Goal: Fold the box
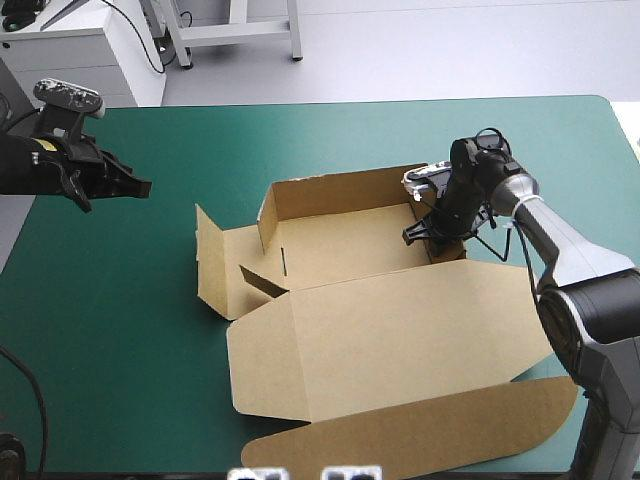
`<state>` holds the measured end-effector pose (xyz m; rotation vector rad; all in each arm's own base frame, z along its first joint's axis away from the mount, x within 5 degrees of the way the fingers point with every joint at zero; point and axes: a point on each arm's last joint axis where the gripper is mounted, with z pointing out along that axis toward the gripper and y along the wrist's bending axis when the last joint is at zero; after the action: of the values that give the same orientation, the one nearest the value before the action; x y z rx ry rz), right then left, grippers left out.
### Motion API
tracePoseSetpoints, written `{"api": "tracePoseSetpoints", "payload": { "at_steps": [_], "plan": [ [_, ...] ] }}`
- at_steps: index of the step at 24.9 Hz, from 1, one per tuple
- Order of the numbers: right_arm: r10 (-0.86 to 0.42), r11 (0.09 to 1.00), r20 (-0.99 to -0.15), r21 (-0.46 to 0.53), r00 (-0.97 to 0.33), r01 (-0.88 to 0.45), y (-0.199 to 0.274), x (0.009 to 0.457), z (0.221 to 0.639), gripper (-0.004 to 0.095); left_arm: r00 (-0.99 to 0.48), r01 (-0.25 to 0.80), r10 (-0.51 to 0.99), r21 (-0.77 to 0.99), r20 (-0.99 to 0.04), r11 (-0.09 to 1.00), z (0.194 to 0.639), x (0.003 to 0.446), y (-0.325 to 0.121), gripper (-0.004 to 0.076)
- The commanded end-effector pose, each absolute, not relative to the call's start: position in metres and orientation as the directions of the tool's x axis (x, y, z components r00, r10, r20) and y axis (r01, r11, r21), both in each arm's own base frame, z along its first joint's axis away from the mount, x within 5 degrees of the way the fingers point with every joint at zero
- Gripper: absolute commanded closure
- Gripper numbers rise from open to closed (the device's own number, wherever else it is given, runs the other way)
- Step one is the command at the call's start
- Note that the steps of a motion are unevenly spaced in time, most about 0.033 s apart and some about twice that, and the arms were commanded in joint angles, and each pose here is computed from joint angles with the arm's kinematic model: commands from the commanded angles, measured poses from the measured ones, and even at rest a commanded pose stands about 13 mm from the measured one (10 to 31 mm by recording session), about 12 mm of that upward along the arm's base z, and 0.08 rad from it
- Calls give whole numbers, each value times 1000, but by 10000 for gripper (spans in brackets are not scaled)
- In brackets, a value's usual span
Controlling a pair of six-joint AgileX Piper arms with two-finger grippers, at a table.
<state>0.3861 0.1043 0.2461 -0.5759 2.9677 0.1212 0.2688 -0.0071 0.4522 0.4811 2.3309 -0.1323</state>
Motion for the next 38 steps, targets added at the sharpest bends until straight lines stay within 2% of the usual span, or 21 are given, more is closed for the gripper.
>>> {"api": "tracePoseSetpoints", "payload": {
  "at_steps": [1,11,17,21,24,27,31,38],
  "plan": [
    [-363,923,-176,70,-915,-380,104,379,272,922,-590,374,275,44,-759,926,470,260,-11,717],
    [-355,921,-366,23,-860,-390,87,358,343,927,-624,363,272,37,-732,931,456,263,-9,717],
    [-238,946,-528,66,-815,-318,44,324,401,928,-630,331,282,78,-724,940,454,265,-4,717],
    [-185,951,-602,91,-777,-297,26,305,426,928,-646,288,254,77,-720,954,440,272,-1,717],
    [-183,941,-623,113,-761,-318,28,300,432,928,-646,278,207,26,-734,960,419,280,-3,717],
    [-181,923,-636,153,-750,-352,33,299,433,928,-638,267,112,-82,-762,960,400,288,-9,717],
    [-185,915,-642,164,-744,-369,35,299,434,928,-660,269,-23,-266,-751,926,382,294,-19,717],
    [-185,913,-642,167,-744,-372,36,299,434,928,-647,459,-91,-482,-757,747,382,296,-44,717]
  ]
}}
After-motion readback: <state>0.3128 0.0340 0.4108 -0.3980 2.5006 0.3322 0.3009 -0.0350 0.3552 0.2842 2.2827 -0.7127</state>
